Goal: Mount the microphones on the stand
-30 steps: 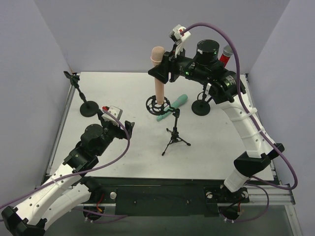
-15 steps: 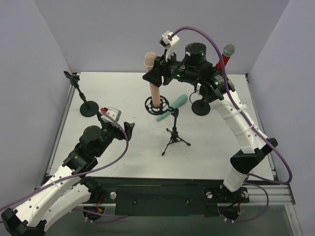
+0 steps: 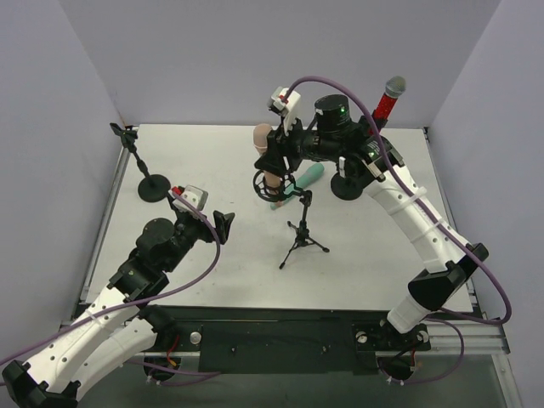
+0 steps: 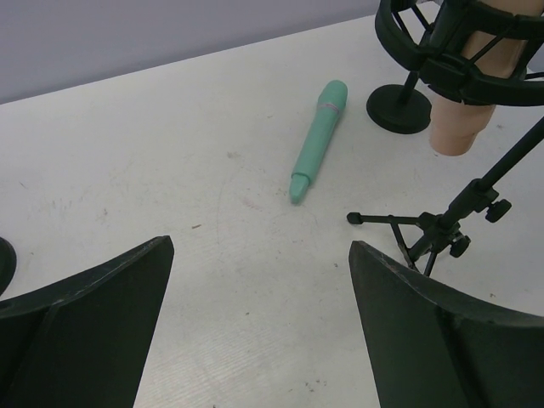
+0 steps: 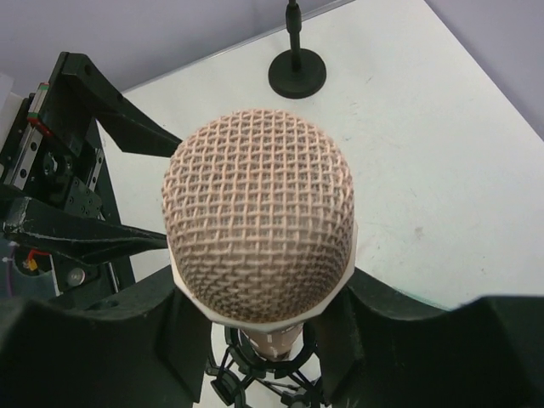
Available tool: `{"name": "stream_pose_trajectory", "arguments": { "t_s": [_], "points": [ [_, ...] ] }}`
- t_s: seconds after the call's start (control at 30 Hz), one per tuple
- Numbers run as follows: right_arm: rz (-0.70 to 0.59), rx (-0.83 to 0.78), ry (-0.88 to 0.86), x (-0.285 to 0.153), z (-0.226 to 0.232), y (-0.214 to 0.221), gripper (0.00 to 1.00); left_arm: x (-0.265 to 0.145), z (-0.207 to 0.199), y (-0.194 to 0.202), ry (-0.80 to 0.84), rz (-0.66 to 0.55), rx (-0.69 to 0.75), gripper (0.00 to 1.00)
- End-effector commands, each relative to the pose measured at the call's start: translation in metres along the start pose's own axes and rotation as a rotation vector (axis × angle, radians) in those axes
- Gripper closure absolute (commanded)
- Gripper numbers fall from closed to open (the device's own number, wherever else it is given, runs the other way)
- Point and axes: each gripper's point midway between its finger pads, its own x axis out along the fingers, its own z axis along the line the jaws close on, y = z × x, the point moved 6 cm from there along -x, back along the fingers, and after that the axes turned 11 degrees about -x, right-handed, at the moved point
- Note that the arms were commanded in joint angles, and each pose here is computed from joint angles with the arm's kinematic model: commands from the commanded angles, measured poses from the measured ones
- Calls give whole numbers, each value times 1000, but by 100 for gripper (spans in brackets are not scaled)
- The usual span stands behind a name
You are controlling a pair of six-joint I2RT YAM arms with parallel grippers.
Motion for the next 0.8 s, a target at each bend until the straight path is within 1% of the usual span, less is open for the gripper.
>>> {"name": "stream_pose_trajectory", "arguments": {
  "t_s": [0.0, 0.03, 0.07, 0.1, 0.13, 0.2, 0.27, 0.43, 0.5, 0.63, 0.67, 0.77],
  "points": [
    [-36, -41, -25, -21, 10, -8, 57, -3, -5, -12, 30, -66, -44, 4],
    [-32, -38, -23, -23, 10, -6, 55, -5, -5, -13, 30, -71, -48, 4],
    [-26, -34, -22, -23, 9, -4, 51, -6, -4, -13, 30, -75, -52, 4],
    [-30, -33, -18, -26, 8, -5, 48, -6, -5, -14, 33, -78, -54, 4],
    [-30, -32, -17, -27, 7, -4, 41, -6, -4, -12, 31, -73, -55, 4],
    [-35, -26, -3, -32, 5, -5, 29, -6, -6, -14, 38, -75, -58, 4],
    [-38, -27, 2, -34, 4, -6, 20, -5, -7, -14, 44, -71, -61, 4],
    [-55, -45, 2, -49, 3, -12, 4, -6, -8, -17, 49, -73, -66, 4],
    [-56, -70, -9, -59, 2, -12, 0, -7, -9, -17, 51, -74, -69, 4],
    [-45, -52, -21, -79, -3, 3, 0, -8, -9, -15, 54, -70, -82, 4],
    [-43, -42, -2, -88, -6, 7, 0, -7, -8, -13, 54, -63, -86, 4],
    [19, -19, -2, -96, -5, 35, 0, -4, -11, -12, 66, -59, -97, 4]
  ]
}}
